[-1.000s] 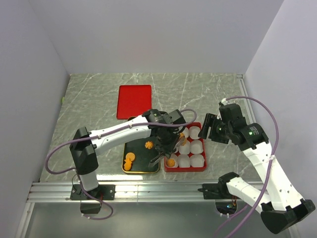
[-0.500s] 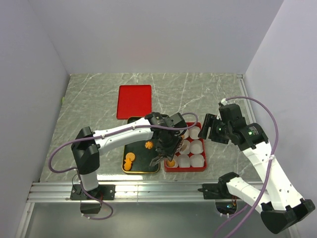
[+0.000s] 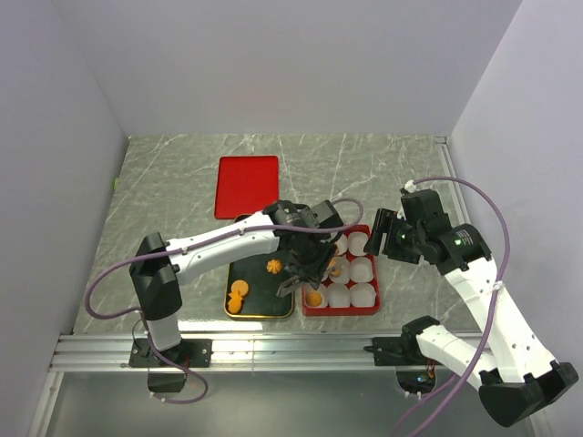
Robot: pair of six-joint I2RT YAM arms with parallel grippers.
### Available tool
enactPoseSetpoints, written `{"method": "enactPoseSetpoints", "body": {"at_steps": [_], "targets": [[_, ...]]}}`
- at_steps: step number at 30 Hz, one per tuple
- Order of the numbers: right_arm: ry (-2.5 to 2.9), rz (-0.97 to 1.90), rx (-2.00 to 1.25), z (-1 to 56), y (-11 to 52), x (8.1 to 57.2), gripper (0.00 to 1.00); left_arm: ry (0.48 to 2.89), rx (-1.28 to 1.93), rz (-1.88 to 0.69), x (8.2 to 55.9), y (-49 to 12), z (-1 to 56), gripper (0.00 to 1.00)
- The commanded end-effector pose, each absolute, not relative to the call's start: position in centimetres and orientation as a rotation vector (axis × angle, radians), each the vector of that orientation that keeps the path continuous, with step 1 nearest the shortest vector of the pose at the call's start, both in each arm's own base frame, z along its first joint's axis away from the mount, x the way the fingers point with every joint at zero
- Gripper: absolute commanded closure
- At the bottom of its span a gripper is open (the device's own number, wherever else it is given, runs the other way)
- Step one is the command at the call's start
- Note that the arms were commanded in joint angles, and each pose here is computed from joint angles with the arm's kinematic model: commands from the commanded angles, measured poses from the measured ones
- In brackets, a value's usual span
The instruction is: Pack the cookies
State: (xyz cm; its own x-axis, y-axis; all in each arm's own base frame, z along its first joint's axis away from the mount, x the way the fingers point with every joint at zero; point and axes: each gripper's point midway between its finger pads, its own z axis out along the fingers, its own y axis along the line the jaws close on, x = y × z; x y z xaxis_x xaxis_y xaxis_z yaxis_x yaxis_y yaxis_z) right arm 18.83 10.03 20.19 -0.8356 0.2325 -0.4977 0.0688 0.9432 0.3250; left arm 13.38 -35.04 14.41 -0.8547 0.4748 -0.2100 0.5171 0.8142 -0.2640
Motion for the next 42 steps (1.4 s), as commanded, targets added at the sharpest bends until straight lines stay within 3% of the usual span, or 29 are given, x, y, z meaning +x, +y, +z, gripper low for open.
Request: {"method": "enactPoseSetpoints", "body": {"at_steps": [1,7,16,42], "targets": [[2.515,0.401,0.200,20.5,10.2,19.5,0.25,2.753,0.686,-0.535,15.3,-34.5,19.5,0.52],[2.520,0.407,0.201,20.4,10.3,19.6,0.25,2.763,0.552,-0.439,15.8,-29.3,20.3,0.51],[2.541,0.427,0.200,19.9,10.7,19.6,0.25,2.859,0.380,-0.235,14.4,-22.2,16.0,0.47],[2.540,0.434,0.205,19.8,10.6,19.1,0.25,2.952,0.398,-0.153,13.8,-22.2,10.9,0.44]]}}
